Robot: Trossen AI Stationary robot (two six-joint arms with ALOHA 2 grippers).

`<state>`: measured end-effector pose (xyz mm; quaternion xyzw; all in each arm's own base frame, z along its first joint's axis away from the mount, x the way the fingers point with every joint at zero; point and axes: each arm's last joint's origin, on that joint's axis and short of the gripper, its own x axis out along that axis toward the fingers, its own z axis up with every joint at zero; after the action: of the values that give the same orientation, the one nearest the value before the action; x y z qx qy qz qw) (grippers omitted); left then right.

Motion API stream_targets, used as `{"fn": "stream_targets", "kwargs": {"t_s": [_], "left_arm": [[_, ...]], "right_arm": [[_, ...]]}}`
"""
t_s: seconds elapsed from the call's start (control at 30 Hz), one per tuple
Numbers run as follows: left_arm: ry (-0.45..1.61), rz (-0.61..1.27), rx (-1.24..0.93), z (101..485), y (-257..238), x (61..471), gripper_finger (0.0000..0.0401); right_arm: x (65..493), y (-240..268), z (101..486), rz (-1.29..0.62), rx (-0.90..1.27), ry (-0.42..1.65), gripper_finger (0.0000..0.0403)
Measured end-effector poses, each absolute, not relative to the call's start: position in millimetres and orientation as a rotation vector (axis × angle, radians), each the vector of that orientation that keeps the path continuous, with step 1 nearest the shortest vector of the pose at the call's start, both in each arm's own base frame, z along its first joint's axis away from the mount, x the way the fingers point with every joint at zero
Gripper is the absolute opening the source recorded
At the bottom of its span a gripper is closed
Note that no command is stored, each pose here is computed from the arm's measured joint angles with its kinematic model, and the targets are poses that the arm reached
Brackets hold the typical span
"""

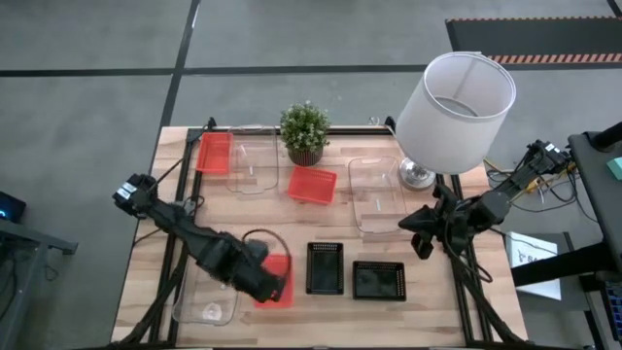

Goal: Stack baskets by color
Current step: Stack the bottom transparent bin on the top transparent bin

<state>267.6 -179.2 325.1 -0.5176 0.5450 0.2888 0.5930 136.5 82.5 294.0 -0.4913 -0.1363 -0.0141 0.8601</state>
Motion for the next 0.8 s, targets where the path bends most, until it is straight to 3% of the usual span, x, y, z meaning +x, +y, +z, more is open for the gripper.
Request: {"fn": "stream_targets", "kwargs": {"t_s": [0.57,0.8], "left_arm": [[1.359,0.812,-1.181,295.4,-190.0,248.9,0.0108],[1.379,0.858,-1.132,277.3,-187.0,244.8,0.0179]], "right_arm": [[141.6,73.8,292.5,-0.079,-1.003,-0.236,0.0009],[141.8,72.3,292.2,-0.123,-0.997,-0.202,0.0009]]}}
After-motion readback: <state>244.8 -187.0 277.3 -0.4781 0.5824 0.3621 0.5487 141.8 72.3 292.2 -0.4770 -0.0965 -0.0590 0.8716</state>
